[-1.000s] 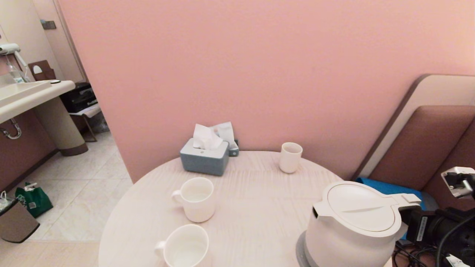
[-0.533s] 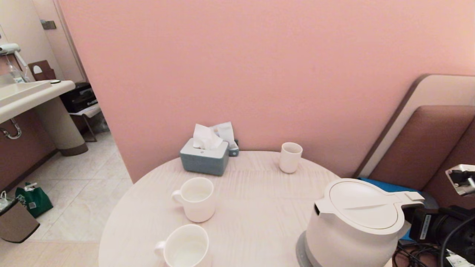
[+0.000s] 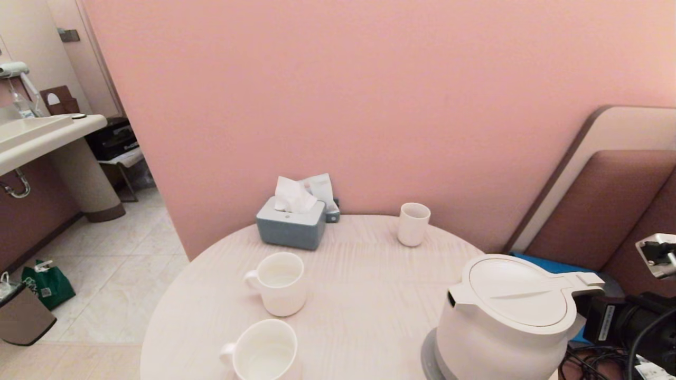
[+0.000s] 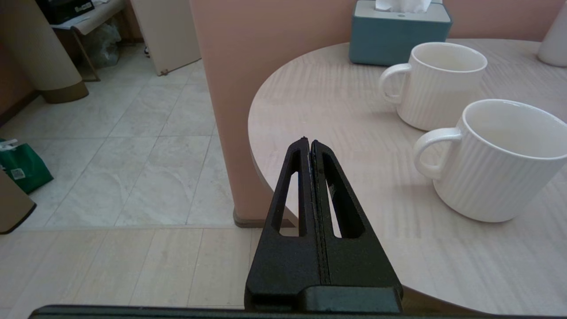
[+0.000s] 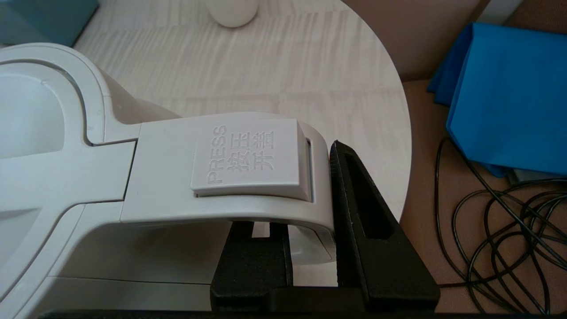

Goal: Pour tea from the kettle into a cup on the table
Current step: Pick up the kettle

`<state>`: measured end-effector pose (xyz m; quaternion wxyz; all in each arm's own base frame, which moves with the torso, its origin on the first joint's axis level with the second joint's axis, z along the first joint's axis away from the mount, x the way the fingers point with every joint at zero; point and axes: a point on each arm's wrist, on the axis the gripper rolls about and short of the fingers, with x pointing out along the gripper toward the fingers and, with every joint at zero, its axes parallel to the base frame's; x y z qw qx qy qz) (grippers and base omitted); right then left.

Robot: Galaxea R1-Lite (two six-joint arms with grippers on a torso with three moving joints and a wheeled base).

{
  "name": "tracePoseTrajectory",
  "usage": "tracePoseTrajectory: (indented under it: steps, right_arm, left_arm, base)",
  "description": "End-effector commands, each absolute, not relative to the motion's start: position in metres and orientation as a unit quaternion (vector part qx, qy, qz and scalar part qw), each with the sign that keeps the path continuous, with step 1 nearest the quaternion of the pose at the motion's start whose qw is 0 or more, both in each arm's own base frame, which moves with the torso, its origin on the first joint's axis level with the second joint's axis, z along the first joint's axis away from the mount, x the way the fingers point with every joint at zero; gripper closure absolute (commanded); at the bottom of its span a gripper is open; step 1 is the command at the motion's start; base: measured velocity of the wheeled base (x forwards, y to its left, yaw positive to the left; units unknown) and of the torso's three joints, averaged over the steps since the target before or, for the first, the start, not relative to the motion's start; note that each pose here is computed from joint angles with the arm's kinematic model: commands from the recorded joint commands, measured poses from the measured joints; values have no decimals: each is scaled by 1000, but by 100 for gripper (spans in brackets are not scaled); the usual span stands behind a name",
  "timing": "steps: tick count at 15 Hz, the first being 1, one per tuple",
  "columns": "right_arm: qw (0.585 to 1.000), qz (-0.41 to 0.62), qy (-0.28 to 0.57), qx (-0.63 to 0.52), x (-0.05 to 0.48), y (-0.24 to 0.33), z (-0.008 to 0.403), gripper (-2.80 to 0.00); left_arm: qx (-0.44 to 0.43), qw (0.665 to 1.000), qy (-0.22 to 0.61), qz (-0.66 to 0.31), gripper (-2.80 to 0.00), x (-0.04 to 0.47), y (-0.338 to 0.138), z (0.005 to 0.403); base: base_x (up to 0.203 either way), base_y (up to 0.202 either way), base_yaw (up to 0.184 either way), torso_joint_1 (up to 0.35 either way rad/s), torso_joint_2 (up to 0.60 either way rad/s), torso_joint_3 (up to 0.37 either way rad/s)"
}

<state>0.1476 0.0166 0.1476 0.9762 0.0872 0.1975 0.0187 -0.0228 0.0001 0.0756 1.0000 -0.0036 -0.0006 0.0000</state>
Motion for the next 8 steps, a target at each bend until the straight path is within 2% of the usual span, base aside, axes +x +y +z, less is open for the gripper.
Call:
tracePoseTrajectory:
  steps: [1,8]
  right_arm:
    - [977,18,192,88,147,17,149,0]
    - [980,19,175,89,152,17,159,0]
  left_arm:
    - [-4,1000,-1,0,0,-23,0,76]
    - [-4,1000,-1,0,0,-23,0,76]
  base:
    - [0,0,0,0,0,0]
    - [0,0,0,0,0,0]
